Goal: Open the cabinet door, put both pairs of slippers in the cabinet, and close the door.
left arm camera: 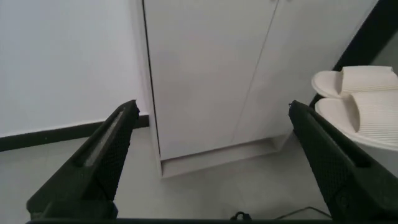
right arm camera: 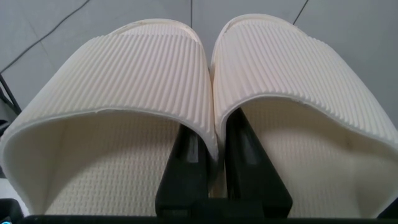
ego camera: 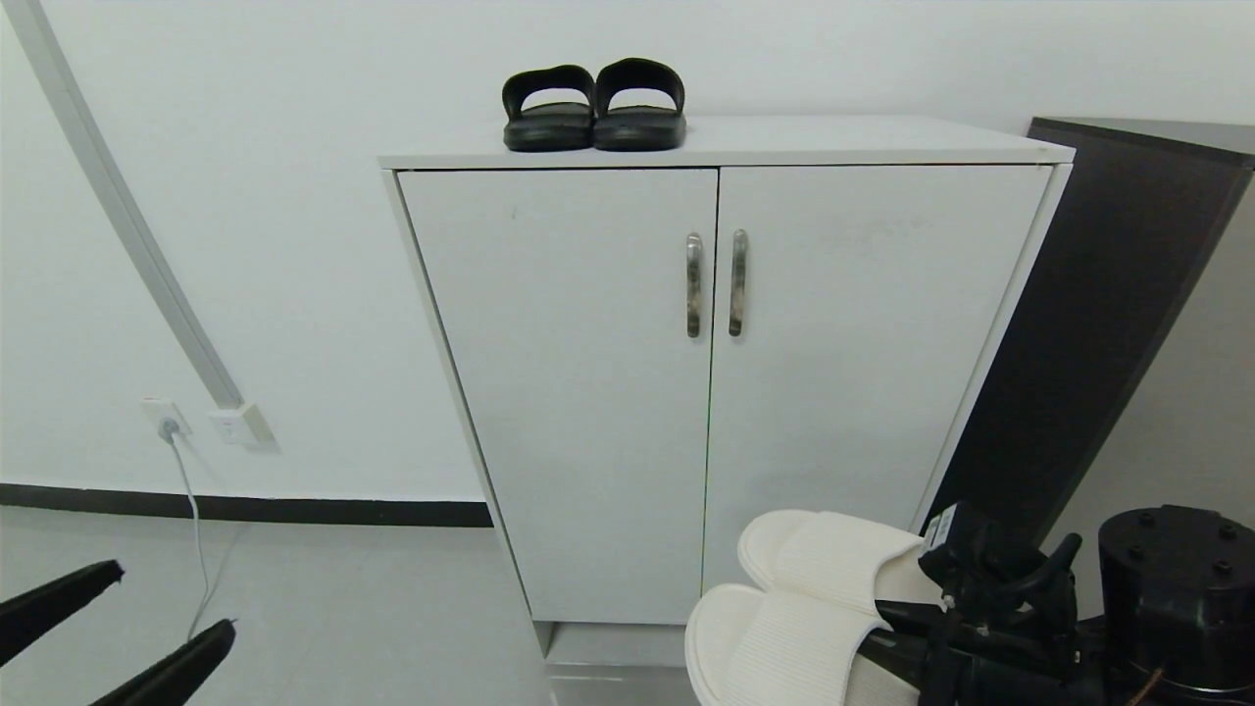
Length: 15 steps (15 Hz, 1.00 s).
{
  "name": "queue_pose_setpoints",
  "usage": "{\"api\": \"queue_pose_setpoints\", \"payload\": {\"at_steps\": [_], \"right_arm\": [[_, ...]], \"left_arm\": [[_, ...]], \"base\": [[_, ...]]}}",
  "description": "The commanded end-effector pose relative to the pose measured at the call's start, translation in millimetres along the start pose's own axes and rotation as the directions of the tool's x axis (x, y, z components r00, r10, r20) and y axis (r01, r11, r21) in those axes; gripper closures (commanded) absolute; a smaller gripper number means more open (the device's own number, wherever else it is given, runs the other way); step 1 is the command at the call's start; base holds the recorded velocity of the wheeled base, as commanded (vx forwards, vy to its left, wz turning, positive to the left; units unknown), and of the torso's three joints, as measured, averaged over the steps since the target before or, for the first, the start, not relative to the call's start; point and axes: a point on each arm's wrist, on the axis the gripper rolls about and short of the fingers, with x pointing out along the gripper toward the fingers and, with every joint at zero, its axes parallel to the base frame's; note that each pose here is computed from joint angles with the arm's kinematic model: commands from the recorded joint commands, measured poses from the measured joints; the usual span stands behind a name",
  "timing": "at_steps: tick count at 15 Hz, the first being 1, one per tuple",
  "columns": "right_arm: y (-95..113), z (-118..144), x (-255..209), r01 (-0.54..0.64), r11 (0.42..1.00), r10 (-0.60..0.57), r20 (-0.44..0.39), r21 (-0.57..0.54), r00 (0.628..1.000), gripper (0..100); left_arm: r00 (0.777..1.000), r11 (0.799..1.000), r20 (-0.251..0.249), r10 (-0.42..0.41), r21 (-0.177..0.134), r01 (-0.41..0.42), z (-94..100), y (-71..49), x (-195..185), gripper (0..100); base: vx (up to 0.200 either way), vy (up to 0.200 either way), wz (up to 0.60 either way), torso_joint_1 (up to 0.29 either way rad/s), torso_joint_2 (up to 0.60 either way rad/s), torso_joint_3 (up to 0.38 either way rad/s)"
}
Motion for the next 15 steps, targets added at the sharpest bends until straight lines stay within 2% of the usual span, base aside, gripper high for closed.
{"api": "queue_pose_setpoints", "payload": {"at_steps": [1, 2, 7, 8, 10, 11, 12, 13, 15], "right_arm": [[0.1, 1.0, -1.0, -0.001, 1.000, 0.001, 0.006, 0.000, 1.000, 100], [0.1, 2.1, -1.7, 0.001, 1.000, -0.001, 0.012, 0.000, 1.000, 100], [0.2, 2.2, -2.5, 0.000, 1.000, 0.000, 0.014, -0.001, 1.000, 100], [0.9, 2.9, -3.3, -0.003, 1.000, 0.003, 0.017, -0.002, 1.000, 100], [1.9, 2.8, -2.9, -0.009, 1.000, 0.009, 0.016, -0.002, 1.000, 100], [2.3, 2.9, -3.5, -0.010, 1.000, 0.010, 0.018, -0.004, 1.000, 100], [2.3, 2.7, -4.0, -0.010, 1.000, 0.010, 0.018, -0.004, 1.000, 100], [2.8, 4.0, -6.8, -0.009, 1.000, 0.009, 0.028, -0.003, 1.000, 100], [2.9, 4.8, -8.4, -0.008, 1.000, 0.008, 0.034, -0.004, 0.999, 100]], "left_arm": [[0.992, 0.996, -0.093, -0.084, -0.018, 0.082, 11.2, 2.9, 32.7, 0], [0.987, 0.992, -0.101, -0.126, -0.012, 0.126, 18.8, 0.7, 45.5, 0], [0.973, 0.975, -0.076, -0.219, 0.009, 0.221, 47.9, -8.6, 90.5, 0], [0.964, 0.968, -0.086, -0.251, -0.002, 0.252, 52.0, -13.3, 104.9, 0], [0.951, 0.953, -0.066, -0.303, -0.026, 0.302, 58.9, -23.1, 125.1, 0], [0.942, 0.943, -0.045, -0.333, -0.027, 0.332, 63.7, -32.8, 142.8, 0], [0.943, 0.944, -0.041, -0.330, -0.024, 0.329, 65.0, -36.9, 150.8, 0], [0.941, 0.942, -0.038, -0.335, -0.015, 0.335, 68.5, -50.9, 169.9, 0], [0.928, 0.928, -0.029, -0.372, -0.007, 0.372, 77.1, -62.5, 192.7, 0]], "base": [[0.000, 0.000, 0.00, 0.000, 0.00, 0.000], [0.000, 0.000, 0.00, 0.000, 0.00, 0.000], [0.000, 0.000, 0.00, 0.000, 0.00, 0.000], [0.000, 0.000, 0.00, 0.000, 0.00, 0.000], [0.000, 0.000, 0.00, 0.000, 0.00, 0.000], [0.000, 0.000, 0.00, 0.000, 0.00, 0.000], [0.000, 0.000, 0.00, 0.000, 0.00, 0.000], [0.000, 0.000, 0.00, 0.000, 0.00, 0.000], [0.000, 0.000, 0.00, 0.000, 0.00, 0.000]]}}
